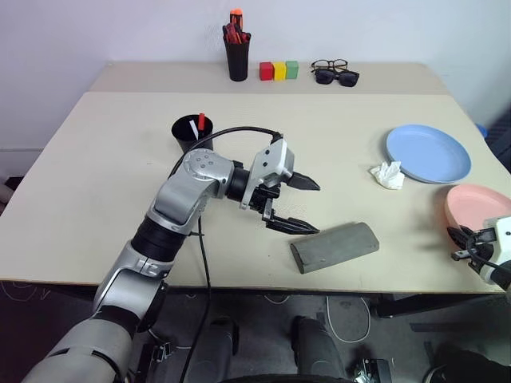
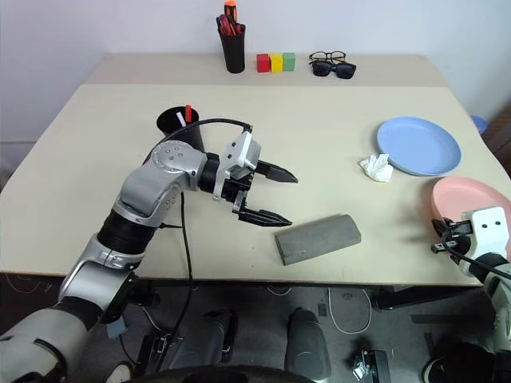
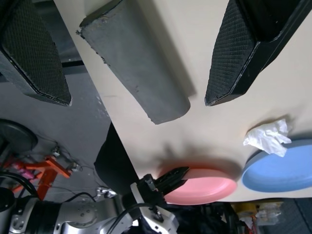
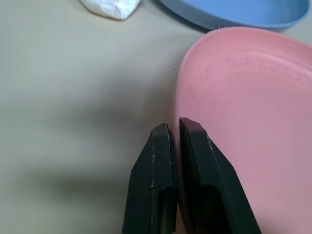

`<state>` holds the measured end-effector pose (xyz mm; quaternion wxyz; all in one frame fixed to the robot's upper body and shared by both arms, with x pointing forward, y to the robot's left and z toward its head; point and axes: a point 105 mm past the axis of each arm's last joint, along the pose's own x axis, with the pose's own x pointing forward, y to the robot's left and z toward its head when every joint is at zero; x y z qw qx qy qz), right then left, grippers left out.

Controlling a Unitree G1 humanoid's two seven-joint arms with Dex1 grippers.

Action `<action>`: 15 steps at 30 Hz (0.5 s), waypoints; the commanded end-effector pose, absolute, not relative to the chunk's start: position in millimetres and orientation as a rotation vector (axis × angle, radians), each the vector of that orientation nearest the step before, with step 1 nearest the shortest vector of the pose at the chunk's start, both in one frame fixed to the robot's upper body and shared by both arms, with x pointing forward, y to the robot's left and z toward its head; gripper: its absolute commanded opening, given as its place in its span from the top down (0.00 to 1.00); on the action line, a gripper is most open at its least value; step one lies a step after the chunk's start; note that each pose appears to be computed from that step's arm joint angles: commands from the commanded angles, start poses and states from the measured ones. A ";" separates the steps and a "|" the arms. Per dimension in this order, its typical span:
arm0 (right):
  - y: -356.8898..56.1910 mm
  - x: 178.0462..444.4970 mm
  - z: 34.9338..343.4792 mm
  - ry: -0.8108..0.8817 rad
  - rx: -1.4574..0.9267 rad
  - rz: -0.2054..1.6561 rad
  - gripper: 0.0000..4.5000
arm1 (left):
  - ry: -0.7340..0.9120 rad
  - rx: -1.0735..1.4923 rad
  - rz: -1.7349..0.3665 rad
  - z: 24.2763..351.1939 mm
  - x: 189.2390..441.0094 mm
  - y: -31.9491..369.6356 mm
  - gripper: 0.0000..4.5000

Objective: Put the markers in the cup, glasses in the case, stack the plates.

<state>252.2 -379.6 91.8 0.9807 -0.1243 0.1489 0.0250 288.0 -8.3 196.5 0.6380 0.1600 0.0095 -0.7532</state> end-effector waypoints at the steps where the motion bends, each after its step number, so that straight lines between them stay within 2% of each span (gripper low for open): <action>1: -381.7 253.9 97.2 0.286 -0.289 0.047 0.98 | -0.014 0.364 -1.736 201.9 281.3 -9.9 0.00; 8: -385.4 279.7 151.3 0.122 -0.503 0.024 0.98 | -0.014 0.357 -1.711 202.0 281.5 -8.9 0.00; 12: -377.9 308.4 190.8 0.019 -0.617 0.050 0.98 | -0.011 0.349 -1.693 201.1 281.0 -7.9 0.00; 15: -372.8 330.8 205.0 -0.007 -0.658 0.092 0.98 | -0.008 0.343 -1.669 200.5 280.6 -5.8 0.00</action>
